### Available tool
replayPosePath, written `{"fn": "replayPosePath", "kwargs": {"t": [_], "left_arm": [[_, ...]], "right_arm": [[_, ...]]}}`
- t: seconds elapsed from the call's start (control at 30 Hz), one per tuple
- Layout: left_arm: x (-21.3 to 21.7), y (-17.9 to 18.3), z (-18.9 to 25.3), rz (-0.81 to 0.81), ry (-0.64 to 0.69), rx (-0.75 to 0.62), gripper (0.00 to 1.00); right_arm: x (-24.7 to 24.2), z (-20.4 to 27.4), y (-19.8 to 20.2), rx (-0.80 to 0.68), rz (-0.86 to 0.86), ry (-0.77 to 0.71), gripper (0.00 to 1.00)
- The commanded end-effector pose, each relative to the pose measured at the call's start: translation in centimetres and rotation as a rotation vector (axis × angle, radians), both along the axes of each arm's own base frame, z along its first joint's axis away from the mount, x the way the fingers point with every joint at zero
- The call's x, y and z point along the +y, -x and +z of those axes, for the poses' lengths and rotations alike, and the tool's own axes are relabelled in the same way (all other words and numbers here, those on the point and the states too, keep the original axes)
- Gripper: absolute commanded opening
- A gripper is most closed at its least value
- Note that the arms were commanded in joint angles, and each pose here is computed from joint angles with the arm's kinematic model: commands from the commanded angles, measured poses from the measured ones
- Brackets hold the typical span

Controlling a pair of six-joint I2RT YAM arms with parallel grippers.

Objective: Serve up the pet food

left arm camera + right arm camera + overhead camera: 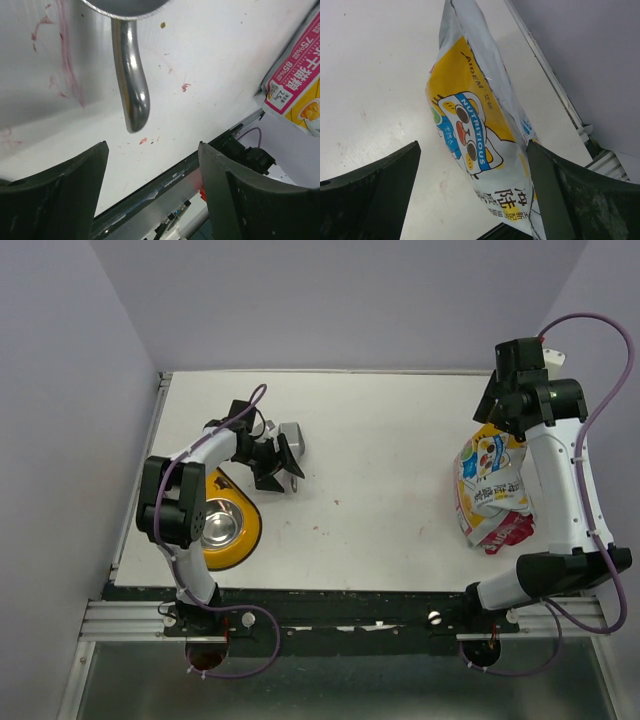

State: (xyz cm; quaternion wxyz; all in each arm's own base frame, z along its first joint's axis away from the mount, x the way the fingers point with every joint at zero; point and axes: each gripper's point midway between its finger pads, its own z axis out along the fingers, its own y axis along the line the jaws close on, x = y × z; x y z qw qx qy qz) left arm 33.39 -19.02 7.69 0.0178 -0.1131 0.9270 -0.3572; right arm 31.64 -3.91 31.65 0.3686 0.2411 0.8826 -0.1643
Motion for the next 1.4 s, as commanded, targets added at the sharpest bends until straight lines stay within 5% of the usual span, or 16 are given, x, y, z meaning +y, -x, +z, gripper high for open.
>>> {"fn": "replayPosePath", "kwargs": {"t": [0.0,0.13,0.27,0.4,0.57,0.83,0.93,1.23,1.37], "left_arm": [[-0.1,-0.2,2.9,0.023,0.028,-0.085,0.81],[0.4,-0.2,4.8,0.009,-0.004,-0.136,0.81],[0.0,0.7,6.8,-0.008,0.023,-0.167,0.81],[-0.6,2.1,8.6,-0.044,0.034,-0.205,0.82],[-1.3,3.8,11.0,-0.112,-0.002,-0.261,0.98],[-1.4,6.9,13.2,-0.104,-0.053,-0.340,0.98],[-1.2,8.2,13.1,-0.081,-0.062,-0.340,0.96],[0.5,10.9,15.9,0.037,-0.073,-0.401,0.95],[-0.3,12.2,18.1,0.073,0.018,-0.385,0.91]], "right_arm": [[-0.7,1.5,0.4,-0.028,0.008,0.037,0.94],[-1.2,3.1,0.7,-0.032,-0.004,0.066,0.95],[-0.1,-1.3,0.6,0.104,0.014,0.009,0.95],[-0.1,-3.9,1.1,0.165,-0.003,0.008,0.86],[-2.9,-4.6,1.8,0.234,-0.077,0.174,0.72],[-3.2,-6.7,2.0,0.300,-0.017,0.231,0.06],[0.1,-7.4,1.1,0.307,0.114,0.202,0.01],[21.7,-5.0,-1.6,0.069,0.736,-0.140,0.01],[26.9,-4.5,-1.1,0.029,0.865,-0.235,0.01]]}}
